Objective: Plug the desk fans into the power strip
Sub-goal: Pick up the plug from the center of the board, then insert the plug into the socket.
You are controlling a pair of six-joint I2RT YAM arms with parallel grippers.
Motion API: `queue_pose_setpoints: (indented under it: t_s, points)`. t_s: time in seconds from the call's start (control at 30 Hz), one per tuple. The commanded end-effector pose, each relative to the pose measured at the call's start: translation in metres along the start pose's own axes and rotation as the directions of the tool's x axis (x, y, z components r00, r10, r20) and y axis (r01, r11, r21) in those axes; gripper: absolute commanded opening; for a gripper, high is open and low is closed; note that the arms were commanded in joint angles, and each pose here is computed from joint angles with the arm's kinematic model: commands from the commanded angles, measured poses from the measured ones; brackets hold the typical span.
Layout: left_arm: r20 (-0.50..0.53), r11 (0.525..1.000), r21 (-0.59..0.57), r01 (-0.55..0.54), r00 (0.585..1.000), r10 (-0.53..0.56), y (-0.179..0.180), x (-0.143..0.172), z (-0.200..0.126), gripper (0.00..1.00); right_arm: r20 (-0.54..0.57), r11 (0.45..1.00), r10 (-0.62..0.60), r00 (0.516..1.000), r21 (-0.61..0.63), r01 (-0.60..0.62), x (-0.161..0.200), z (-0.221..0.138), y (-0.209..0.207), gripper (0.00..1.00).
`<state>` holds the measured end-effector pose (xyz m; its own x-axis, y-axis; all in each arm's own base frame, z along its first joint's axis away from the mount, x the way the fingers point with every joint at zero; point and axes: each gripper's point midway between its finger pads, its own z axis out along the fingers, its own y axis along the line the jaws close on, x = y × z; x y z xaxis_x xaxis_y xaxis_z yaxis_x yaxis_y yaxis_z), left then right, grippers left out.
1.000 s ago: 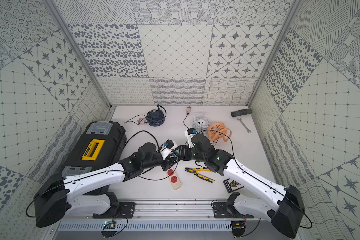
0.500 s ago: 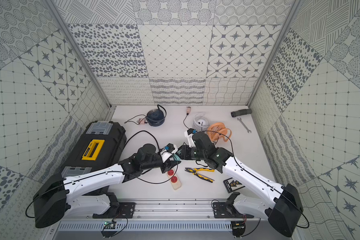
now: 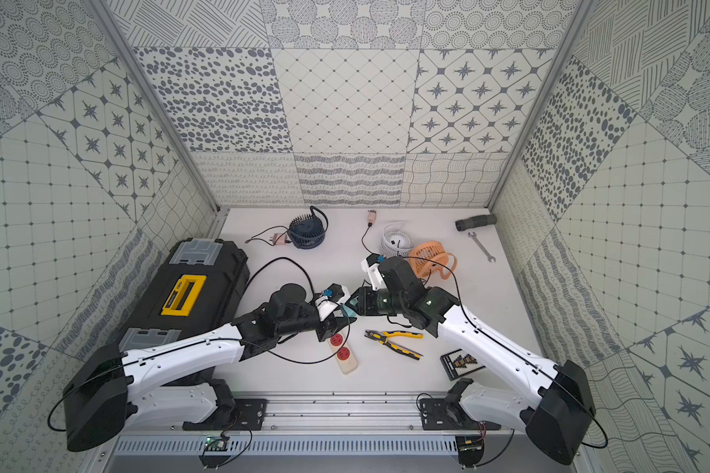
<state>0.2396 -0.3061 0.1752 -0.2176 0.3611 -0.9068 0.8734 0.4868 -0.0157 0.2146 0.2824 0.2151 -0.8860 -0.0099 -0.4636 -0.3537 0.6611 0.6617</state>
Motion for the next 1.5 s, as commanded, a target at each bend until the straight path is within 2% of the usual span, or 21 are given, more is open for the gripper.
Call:
queue_pose_setpoints:
  t_s: [0.0, 0.07, 0.17, 0.3, 0.4, 0.5, 0.7, 0.87, 1.03, 1.47]
  points:
    - [-0.003, 0.984, -0.100, 0.151, 0.988, -0.152, 0.017, 0.010, -0.009, 0.64, 0.062, 0.996, -0.093, 0.994, 0.013, 0.093, -0.007, -0.012, 0.001, 0.10]
    - [-0.045, 0.946, -0.158, 0.284, 0.955, -0.294, 0.021, 0.030, -0.018, 0.71, 0.095, 0.987, -0.139, 0.986, 0.090, 0.130, -0.002, -0.014, -0.015, 0.06]
    - [-0.102, 0.863, -0.228, 0.450, 0.871, -0.481, 0.021, 0.056, -0.033, 0.71, 0.108, 0.957, -0.245, 0.963, 0.187, 0.223, 0.012, -0.011, -0.024, 0.06]
    - [-0.138, 0.712, -0.312, 0.629, 0.711, -0.689, 0.014, 0.096, -0.047, 0.66, 0.105, 0.913, -0.363, 0.926, 0.239, 0.331, 0.038, 0.003, -0.016, 0.07]
    - [-0.136, 0.609, -0.311, 0.730, 0.600, -0.788, 0.004, 0.114, -0.049, 0.61, 0.115, 0.905, -0.386, 0.915, 0.237, 0.352, 0.056, 0.016, -0.011, 0.07]
    - [-0.127, 0.550, -0.301, 0.779, 0.538, -0.833, -0.001, 0.123, -0.047, 0.53, 0.119, 0.902, -0.390, 0.913, 0.251, 0.352, 0.069, 0.027, -0.013, 0.06]
    - [-0.104, 0.501, -0.297, 0.813, 0.494, -0.863, 0.002, 0.135, -0.035, 0.40, 0.137, 0.912, -0.368, 0.920, 0.245, 0.329, 0.078, 0.048, -0.015, 0.07]
    - [-0.114, 0.464, -0.263, 0.846, 0.450, -0.885, 0.000, 0.139, -0.019, 0.37, 0.110, 0.909, -0.366, 0.924, 0.254, 0.330, 0.085, 0.060, -0.016, 0.07]
    - [-0.121, 0.446, -0.267, 0.854, 0.429, -0.895, 0.000, 0.145, -0.012, 0.35, 0.073, 0.912, -0.348, 0.934, 0.258, 0.320, 0.095, 0.070, -0.018, 0.07]
    - [-0.119, 0.448, -0.267, 0.853, 0.432, -0.894, 0.002, 0.146, -0.012, 0.34, 0.028, 0.898, -0.335, 0.942, 0.310, 0.311, 0.104, 0.079, -0.030, 0.07]
